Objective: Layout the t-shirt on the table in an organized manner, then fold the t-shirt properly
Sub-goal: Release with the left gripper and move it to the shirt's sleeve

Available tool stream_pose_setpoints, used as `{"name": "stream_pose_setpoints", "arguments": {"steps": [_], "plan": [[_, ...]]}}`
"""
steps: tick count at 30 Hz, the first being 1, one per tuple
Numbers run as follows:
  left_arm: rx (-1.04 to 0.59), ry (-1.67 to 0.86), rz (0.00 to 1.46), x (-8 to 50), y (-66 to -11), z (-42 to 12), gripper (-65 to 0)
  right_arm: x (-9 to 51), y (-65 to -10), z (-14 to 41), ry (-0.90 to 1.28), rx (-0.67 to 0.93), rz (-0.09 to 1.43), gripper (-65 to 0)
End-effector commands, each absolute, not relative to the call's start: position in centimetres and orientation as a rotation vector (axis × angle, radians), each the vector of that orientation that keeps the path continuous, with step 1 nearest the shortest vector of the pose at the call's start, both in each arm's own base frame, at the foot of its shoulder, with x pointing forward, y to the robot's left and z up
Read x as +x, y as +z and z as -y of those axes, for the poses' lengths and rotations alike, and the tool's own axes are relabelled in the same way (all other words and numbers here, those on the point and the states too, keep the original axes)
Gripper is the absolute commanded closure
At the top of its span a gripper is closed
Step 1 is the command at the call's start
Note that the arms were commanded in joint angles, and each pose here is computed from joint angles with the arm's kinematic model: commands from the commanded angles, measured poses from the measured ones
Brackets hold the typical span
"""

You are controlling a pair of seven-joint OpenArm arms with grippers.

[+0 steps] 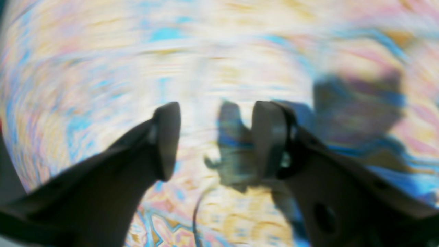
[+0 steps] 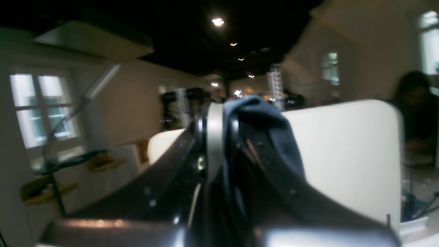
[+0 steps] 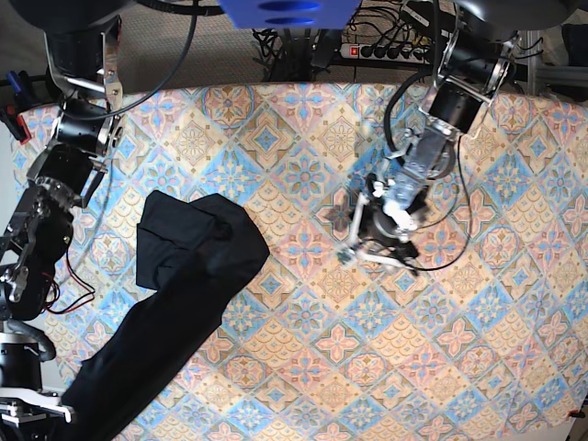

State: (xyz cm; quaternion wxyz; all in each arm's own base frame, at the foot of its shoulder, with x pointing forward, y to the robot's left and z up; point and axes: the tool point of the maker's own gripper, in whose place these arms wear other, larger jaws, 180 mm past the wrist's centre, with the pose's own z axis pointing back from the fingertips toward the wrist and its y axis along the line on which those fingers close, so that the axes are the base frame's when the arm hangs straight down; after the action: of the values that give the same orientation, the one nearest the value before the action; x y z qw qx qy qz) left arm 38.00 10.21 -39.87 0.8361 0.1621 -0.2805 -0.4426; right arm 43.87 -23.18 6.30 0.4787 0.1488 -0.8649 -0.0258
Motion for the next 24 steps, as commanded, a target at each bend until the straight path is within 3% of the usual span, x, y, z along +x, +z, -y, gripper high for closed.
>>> {"name": "stream_pose_setpoints", "arguments": {"steps": [1,10,13,20,24], "plan": [[0.360,-0.967,0.628,39.0,-38.8,-8.7,-38.0,43.2,9.2,23.5,-0.050,0.371,2.194,0.0],[0.262,-1.153,0.580,36.0,-41.5,0.6,-40.2,44.6,10.3,24.3,-0.083,0.382,2.188,0.0],[0.187,-1.156,0.641,36.0,-41.0,3.9,-40.2,44.6,10.4,24.2,-0.080,0.381,2.190,0.0],[0.001,-0.900,0.784,38.9,-36.9,7.1,-40.2,45.4,11.8,23.3,-0.027,0.316,2.203,0.0],[-0.037,-0.859,0.762,38.7,-37.4,7.9,-40.2,45.6,11.7,23.4,-0.030,0.303,2.197,0.0]]}}
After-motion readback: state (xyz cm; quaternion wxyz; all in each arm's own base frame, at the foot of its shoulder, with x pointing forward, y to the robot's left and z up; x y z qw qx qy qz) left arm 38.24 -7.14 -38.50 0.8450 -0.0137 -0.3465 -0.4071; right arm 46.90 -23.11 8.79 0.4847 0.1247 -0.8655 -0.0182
